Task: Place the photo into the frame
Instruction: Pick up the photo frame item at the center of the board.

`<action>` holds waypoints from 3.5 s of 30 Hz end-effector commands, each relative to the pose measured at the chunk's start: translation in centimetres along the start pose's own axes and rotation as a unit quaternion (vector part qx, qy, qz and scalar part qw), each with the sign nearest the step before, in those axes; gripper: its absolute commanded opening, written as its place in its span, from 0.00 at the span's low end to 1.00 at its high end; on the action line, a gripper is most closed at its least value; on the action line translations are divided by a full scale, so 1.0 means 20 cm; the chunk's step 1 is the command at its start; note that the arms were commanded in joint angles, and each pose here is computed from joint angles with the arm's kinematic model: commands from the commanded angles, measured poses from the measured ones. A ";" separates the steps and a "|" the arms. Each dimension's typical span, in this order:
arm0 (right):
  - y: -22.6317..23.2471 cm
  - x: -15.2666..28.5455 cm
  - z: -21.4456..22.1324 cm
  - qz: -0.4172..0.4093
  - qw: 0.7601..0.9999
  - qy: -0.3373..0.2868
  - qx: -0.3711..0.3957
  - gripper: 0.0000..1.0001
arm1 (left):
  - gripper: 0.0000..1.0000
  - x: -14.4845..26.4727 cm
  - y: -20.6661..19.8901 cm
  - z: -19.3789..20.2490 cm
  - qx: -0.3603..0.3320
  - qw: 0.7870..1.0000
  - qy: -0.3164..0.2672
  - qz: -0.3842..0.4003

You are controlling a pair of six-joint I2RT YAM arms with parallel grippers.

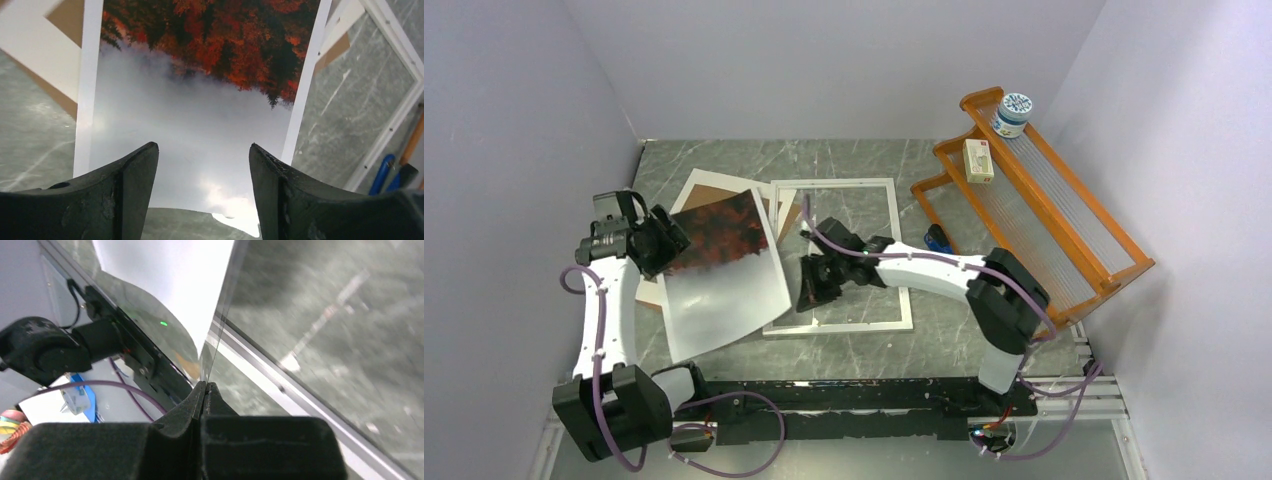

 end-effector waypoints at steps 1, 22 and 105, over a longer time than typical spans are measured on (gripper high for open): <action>-0.11 0.13 0.00 -0.001 0.999 -0.032 0.000 0.00 | 0.71 -0.08 -0.13 0.04 0.035 0.996 0.018 0.078; -0.30 0.14 -0.35 0.019 0.989 -0.144 -0.008 0.40 | 0.61 -0.38 0.05 0.43 0.113 0.987 0.112 -0.007; 0.22 0.50 -0.57 0.041 0.979 -0.200 0.002 0.00 | 0.64 -0.36 -0.07 0.33 0.102 0.984 0.132 0.056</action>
Point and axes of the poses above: each gripper's point midway between its finger pads, its own x axis back along the fingers, its own y axis along the line the jaws close on, z = x × y, the point moved 1 cm from there along x, back along the fingers, and after that the axes turned 14 degrees about -x, right-handed, at the moved point
